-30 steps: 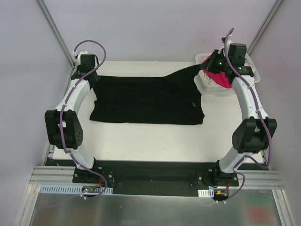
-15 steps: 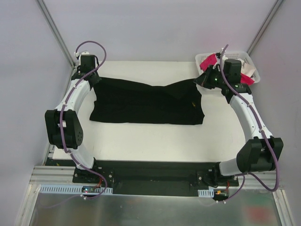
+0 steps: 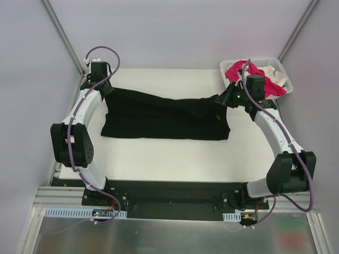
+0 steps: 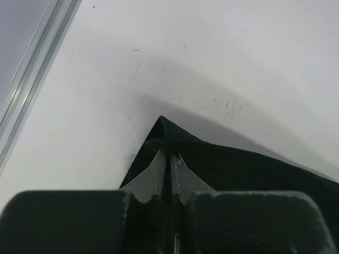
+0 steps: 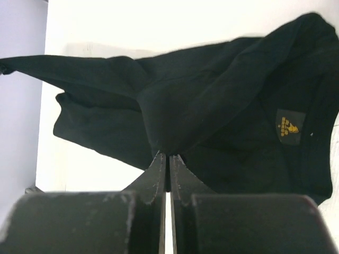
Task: Fold and stack the t-shirts
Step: Fold the other side of the tshirt into a rectangle
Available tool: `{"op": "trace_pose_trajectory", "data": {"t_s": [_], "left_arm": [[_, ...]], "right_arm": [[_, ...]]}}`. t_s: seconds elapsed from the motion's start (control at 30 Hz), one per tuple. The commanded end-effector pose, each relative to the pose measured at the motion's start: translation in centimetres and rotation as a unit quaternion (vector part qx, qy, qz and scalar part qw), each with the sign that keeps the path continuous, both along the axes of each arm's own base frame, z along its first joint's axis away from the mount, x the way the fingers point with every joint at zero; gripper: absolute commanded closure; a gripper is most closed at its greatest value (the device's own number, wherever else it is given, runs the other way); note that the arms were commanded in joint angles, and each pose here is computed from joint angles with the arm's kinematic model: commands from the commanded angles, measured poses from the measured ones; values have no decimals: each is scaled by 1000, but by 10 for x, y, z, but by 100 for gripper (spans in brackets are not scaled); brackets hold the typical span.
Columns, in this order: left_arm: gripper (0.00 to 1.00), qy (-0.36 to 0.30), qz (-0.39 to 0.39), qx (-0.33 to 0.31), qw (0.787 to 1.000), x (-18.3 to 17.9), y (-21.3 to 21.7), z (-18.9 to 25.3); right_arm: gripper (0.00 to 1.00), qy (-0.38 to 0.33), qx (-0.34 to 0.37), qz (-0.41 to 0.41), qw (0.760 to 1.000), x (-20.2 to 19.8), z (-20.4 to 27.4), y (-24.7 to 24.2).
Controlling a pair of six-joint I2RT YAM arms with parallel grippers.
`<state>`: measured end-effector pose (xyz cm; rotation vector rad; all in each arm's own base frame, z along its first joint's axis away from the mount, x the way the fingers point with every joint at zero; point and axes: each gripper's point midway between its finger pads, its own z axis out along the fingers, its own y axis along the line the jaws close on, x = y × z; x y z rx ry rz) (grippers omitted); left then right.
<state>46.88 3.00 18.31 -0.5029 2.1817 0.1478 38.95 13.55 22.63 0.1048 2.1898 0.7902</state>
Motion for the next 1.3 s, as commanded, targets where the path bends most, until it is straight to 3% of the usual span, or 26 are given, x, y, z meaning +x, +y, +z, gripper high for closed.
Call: {"op": "trace_pose_trajectory", "data": {"t_s": [0.0, 0.47, 0.5, 0.53, 0.6, 0.63, 1.27], "left_arm": [[100, 6, -5, 4, 1000, -4, 4, 1], [100, 60, -17, -22, 998, -8, -6, -39], [96, 61, -15, -26, 998, -7, -6, -42], [84, 65, -14, -27, 997, -8, -7, -44], [70, 70, -7, -28, 997, -10, -6, -48], [69, 69, -4, -29, 997, -10, -5, -47], [71, 52, 40, 11, 998, -35, 15, -25]], "right_arm": [[99, -16, 2, 6, 1000, -4, 3, 5], [99, -15, 0, 9, 1000, -15, 10, 10], [99, -14, -2, 10, 1000, -15, 9, 10], [99, -11, -3, 11, 1000, -15, 8, 11], [99, -4, -5, 12, 1000, -13, 2, 11], [99, -2, -5, 11, 1000, -12, -1, 12], [99, 32, -11, 4, 999, -35, -40, 15]]}}
